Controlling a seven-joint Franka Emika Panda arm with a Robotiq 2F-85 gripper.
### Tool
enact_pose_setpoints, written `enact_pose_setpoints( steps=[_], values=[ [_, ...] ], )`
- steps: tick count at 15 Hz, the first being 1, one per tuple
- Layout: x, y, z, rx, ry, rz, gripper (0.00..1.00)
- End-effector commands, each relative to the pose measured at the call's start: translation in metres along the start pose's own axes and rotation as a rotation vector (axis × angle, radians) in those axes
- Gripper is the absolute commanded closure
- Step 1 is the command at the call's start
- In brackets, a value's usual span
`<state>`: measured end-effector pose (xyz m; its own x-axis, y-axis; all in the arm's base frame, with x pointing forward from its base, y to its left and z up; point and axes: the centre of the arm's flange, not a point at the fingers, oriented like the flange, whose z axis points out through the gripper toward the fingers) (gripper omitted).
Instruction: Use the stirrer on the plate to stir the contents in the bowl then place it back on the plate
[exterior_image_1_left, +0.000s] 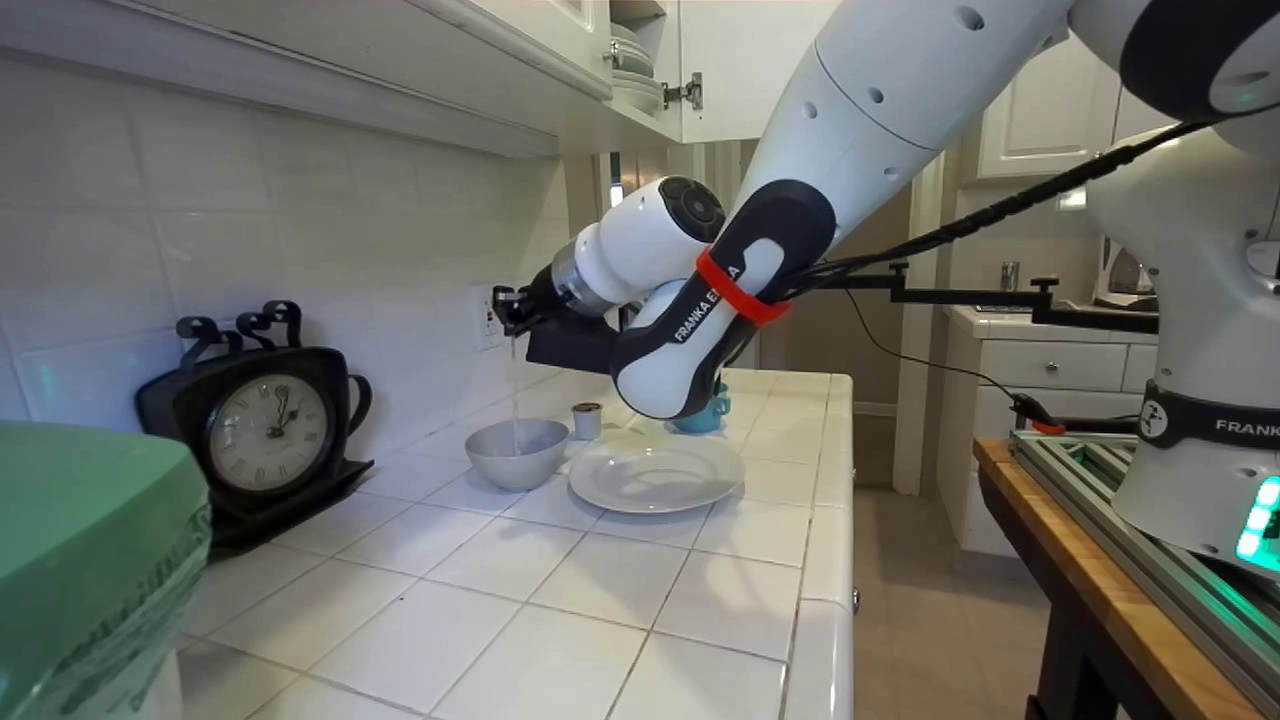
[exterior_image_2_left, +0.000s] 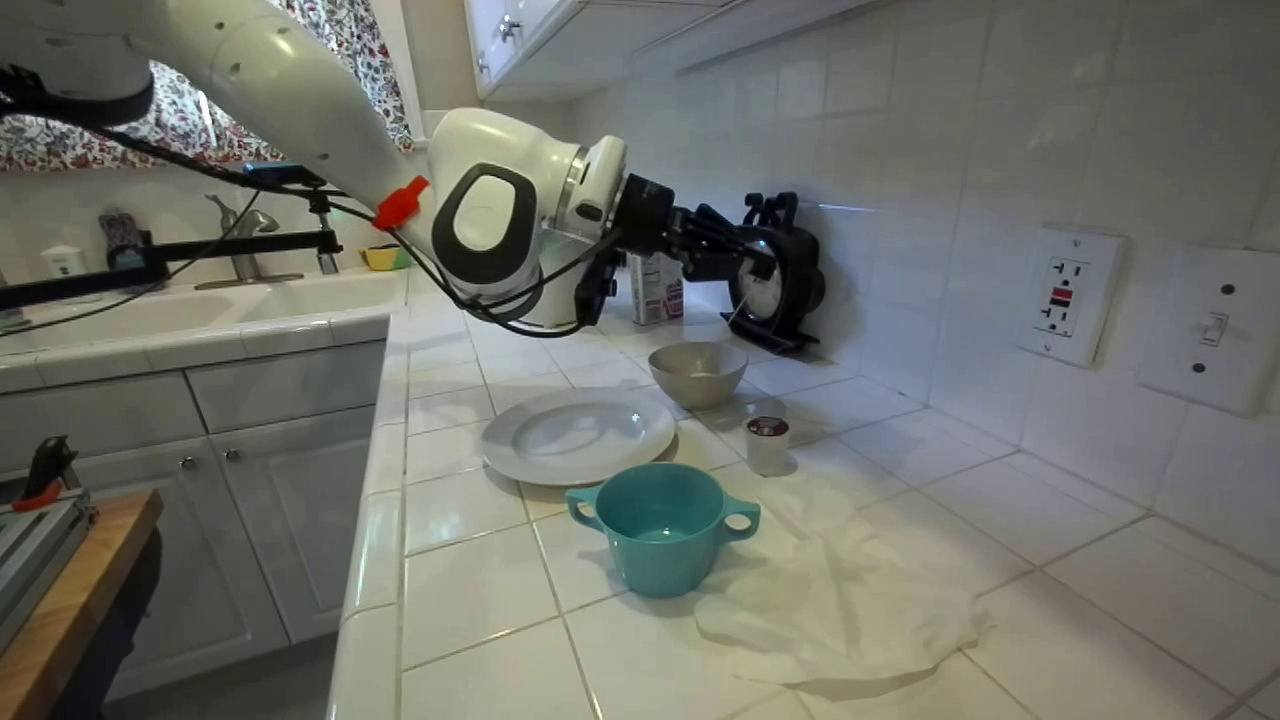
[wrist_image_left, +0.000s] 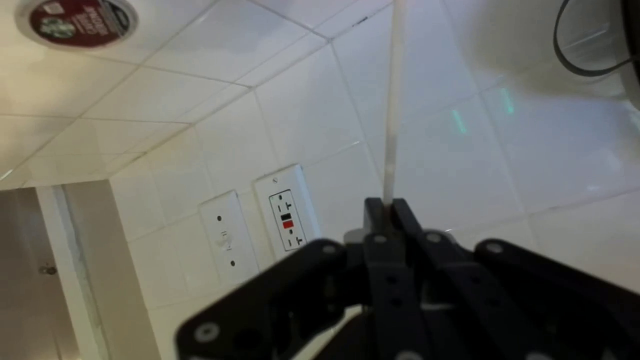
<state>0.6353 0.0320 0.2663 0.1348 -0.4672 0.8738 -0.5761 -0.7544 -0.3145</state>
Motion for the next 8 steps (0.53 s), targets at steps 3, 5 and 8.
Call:
enact_pose_setpoints(
  steps=[3, 5, 8],
  values=[
    [0.012, 0.019, -0.005, -0.029, -0.019, 0.006, 0.99],
    [0.020, 0.027, -0.003, -0.053, -0.012, 0.019, 0.99],
    [0.043, 0.040, 0.004, -0.093, -0.019, 0.064, 0.99]
  ],
)
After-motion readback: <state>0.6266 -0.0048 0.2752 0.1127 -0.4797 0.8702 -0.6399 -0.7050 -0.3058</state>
